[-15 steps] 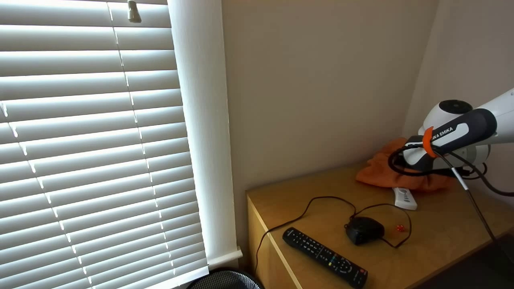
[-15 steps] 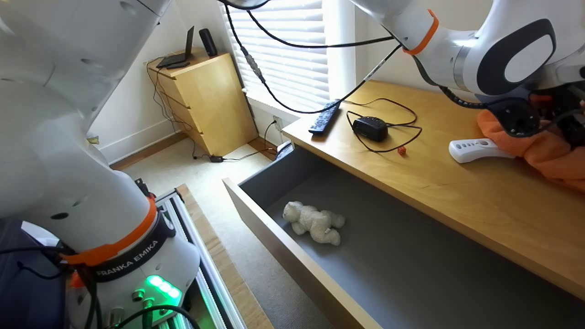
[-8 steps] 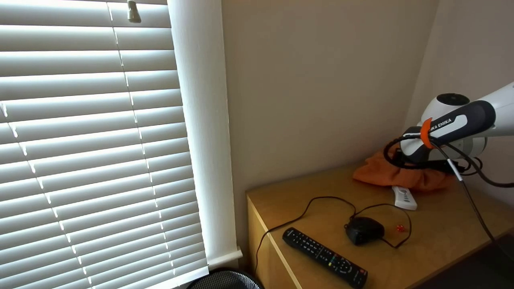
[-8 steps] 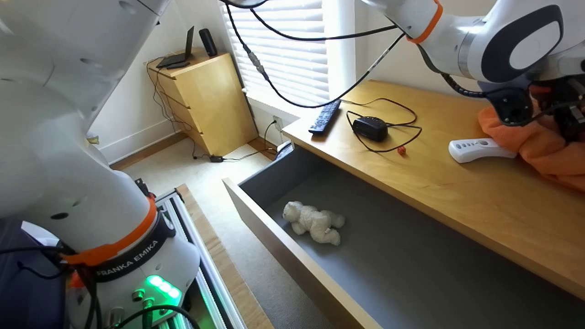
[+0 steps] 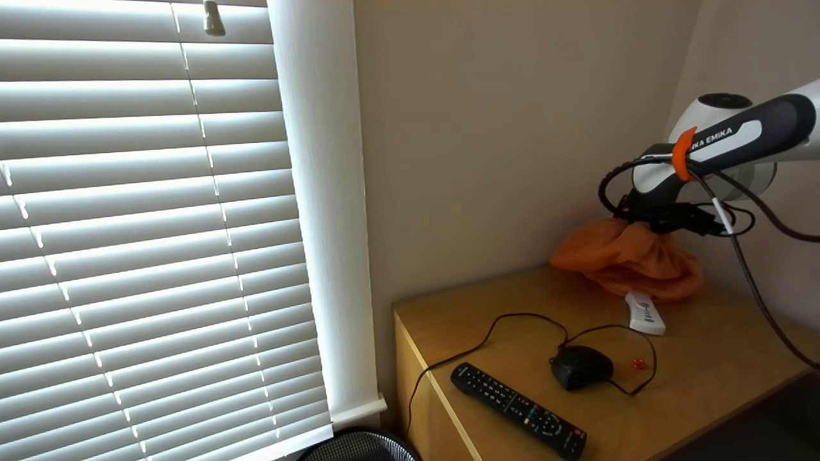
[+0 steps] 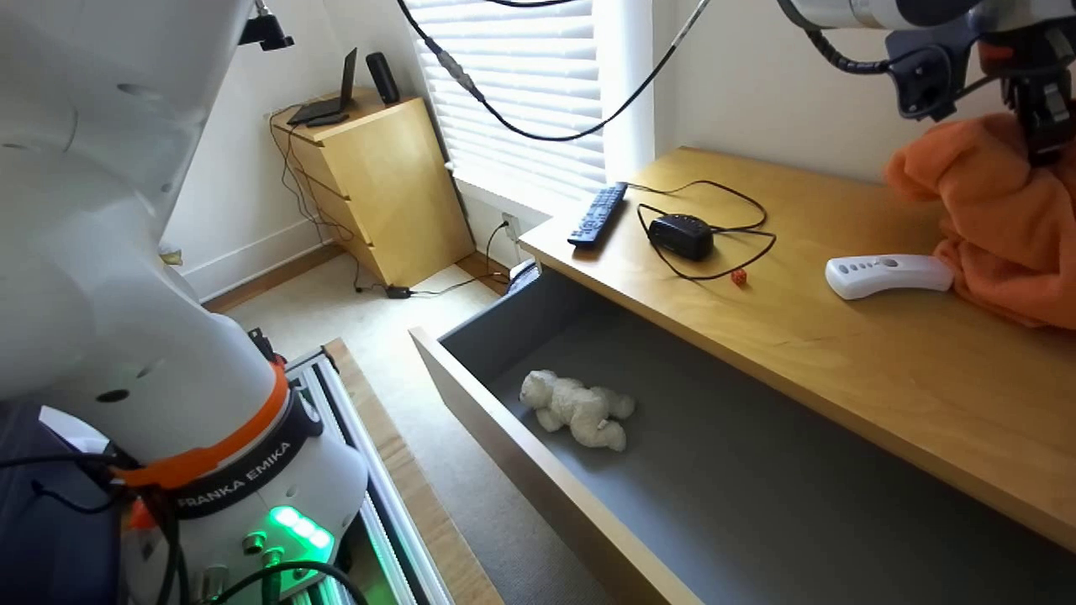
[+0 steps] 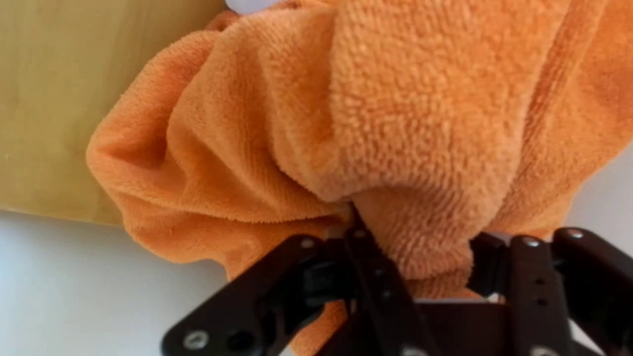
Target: Place the orange towel in the top drawer
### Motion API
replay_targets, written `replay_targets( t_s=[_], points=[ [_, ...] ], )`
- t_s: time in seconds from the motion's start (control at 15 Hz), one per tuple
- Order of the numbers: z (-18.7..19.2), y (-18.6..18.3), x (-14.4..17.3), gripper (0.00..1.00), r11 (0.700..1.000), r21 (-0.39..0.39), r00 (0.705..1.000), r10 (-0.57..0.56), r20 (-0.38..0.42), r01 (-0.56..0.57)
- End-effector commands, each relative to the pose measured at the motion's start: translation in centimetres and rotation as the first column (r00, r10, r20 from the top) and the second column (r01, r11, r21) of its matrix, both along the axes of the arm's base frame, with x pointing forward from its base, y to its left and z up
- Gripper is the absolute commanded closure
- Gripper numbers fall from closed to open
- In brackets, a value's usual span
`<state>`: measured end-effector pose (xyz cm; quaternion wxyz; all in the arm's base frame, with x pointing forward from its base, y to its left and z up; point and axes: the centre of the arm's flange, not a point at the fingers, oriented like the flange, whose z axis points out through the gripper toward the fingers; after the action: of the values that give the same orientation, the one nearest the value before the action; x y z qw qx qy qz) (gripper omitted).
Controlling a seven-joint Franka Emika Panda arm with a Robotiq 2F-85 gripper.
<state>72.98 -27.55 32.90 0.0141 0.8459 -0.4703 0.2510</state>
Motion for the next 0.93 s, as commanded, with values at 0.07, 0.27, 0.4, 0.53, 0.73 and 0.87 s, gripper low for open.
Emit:
replay_targets(
  t_s=[0.07,0.27,0.4,0.53,0.73,0.87],
  points=[
    [7.0,0.8,-0.9,0.94,0.999,0.031,0.994,-0.017,0.111,0.014],
    [10.9,1.2,-1.6,0.94,0.998,0.055,0.987,-0.032,0.16,0.024],
    [13.4,1.5,-2.2,0.94,0.997,0.072,0.98,-0.041,0.197,0.027],
    [16.0,1.7,-2.7,0.94,0.996,0.089,0.969,-0.047,0.242,0.026],
    [19.9,1.7,-3.3,0.94,0.993,0.114,0.941,-0.052,0.336,0.015],
    [22.3,1.7,-3.8,0.94,0.992,0.126,0.922,-0.063,0.382,0.016]
  ],
)
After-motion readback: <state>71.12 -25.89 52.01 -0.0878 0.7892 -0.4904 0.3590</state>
